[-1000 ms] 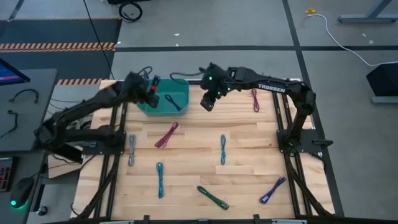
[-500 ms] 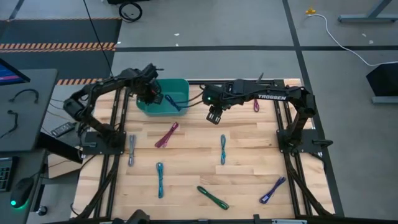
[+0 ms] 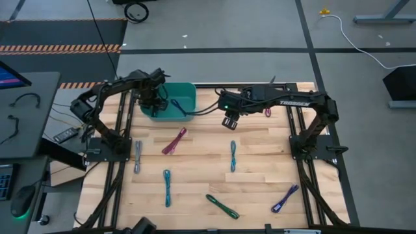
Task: Pick and place USB-C Cables
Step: Put the black USB charger cable into the green bin, then put the right pink USB charger cable into the green bin
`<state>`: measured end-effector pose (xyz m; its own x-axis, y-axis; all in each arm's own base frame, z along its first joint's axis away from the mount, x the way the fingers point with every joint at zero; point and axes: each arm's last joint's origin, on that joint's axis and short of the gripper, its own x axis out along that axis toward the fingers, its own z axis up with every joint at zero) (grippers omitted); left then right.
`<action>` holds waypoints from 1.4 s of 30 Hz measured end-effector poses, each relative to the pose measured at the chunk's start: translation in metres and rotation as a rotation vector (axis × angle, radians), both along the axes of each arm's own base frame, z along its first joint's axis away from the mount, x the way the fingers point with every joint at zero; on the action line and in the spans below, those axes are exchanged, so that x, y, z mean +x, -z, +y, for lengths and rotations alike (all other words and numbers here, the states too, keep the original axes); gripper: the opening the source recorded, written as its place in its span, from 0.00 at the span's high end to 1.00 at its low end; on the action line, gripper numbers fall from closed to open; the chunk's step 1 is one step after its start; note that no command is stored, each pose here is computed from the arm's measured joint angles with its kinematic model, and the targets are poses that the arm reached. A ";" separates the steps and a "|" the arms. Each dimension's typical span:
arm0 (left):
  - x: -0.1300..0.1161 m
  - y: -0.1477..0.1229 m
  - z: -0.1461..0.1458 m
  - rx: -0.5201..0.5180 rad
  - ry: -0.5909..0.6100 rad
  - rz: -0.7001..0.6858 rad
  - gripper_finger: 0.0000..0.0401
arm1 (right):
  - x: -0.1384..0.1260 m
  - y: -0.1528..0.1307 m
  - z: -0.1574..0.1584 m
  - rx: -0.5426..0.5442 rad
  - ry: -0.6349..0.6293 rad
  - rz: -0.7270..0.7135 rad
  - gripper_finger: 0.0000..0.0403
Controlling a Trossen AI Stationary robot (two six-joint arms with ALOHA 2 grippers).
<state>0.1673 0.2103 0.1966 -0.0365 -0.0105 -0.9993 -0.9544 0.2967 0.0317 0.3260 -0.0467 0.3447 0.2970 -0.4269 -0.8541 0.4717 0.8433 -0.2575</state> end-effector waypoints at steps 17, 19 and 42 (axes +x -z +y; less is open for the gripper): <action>0.010 -0.131 -0.003 0.291 0.081 -0.219 0.45 | -0.061 0.020 -0.012 -0.073 -0.047 -0.164 0.59; 0.010 -0.147 -0.010 0.342 0.095 -0.249 0.48 | -0.067 0.033 -0.013 -0.036 -0.046 -0.213 0.59; 0.096 -0.194 -0.104 0.860 0.485 -0.490 0.65 | -0.163 0.114 -0.108 0.384 0.783 -0.225 0.59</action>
<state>0.2637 0.1059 0.3906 0.5539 0.6036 -0.5734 -0.7082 0.7038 0.0568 0.1631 -0.1544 0.2304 0.2190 -0.2744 -0.9363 0.9525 0.2682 0.1441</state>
